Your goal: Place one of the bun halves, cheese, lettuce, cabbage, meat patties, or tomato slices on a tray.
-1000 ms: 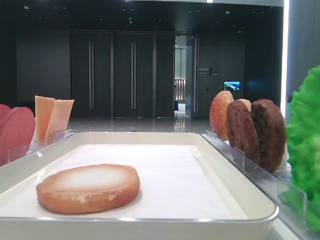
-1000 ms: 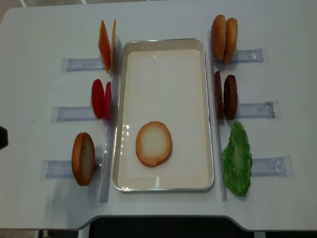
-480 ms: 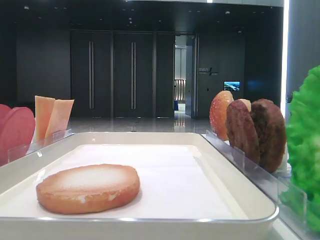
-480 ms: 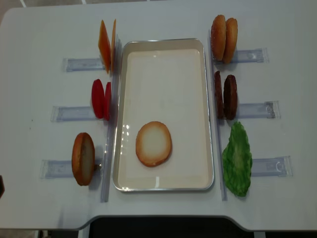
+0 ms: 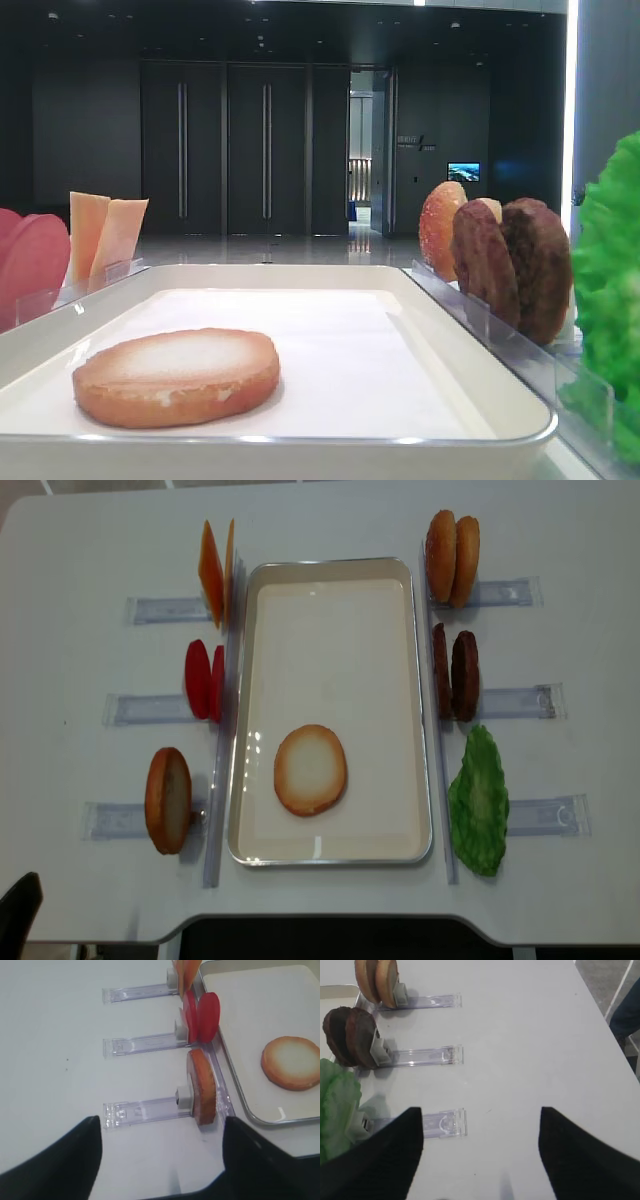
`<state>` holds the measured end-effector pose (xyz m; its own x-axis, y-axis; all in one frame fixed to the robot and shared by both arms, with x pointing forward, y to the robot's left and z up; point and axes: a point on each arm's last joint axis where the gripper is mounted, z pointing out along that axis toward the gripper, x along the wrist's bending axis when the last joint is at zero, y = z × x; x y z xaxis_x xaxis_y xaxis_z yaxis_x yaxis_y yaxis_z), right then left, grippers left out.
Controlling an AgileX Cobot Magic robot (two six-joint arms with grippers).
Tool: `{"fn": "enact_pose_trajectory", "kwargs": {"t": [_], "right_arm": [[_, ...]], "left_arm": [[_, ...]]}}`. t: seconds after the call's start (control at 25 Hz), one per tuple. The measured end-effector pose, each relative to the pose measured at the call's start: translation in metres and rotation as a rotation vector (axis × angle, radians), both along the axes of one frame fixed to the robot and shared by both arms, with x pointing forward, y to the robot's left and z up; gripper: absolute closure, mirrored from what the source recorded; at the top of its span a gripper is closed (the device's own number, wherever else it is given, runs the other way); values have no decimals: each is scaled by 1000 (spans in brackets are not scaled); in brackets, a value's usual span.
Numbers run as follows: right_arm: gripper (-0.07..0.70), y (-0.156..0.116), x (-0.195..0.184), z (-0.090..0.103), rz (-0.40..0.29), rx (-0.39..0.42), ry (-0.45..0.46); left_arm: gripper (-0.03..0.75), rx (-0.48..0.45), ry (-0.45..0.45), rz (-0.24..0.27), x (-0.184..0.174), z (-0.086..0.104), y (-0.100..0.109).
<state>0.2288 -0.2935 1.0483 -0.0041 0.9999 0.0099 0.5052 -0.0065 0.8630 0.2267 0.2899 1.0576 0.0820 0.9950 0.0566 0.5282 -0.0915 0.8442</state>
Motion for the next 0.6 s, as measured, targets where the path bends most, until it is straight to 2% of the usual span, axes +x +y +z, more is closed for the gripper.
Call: {"fn": "enact_pose_trajectory", "kwargs": {"t": [0.2,0.44,0.6], "right_arm": [[163,0,0,0,0,0,0],[163,0,0,0,0,0,0],[163,0,0,0,0,0,0]], "left_arm": [[139,-3,-11,-1,4,-17,0],[139,-22,-23,-26,5,-17,2],[139,-29,-27,-21,5,-16,4]]}}
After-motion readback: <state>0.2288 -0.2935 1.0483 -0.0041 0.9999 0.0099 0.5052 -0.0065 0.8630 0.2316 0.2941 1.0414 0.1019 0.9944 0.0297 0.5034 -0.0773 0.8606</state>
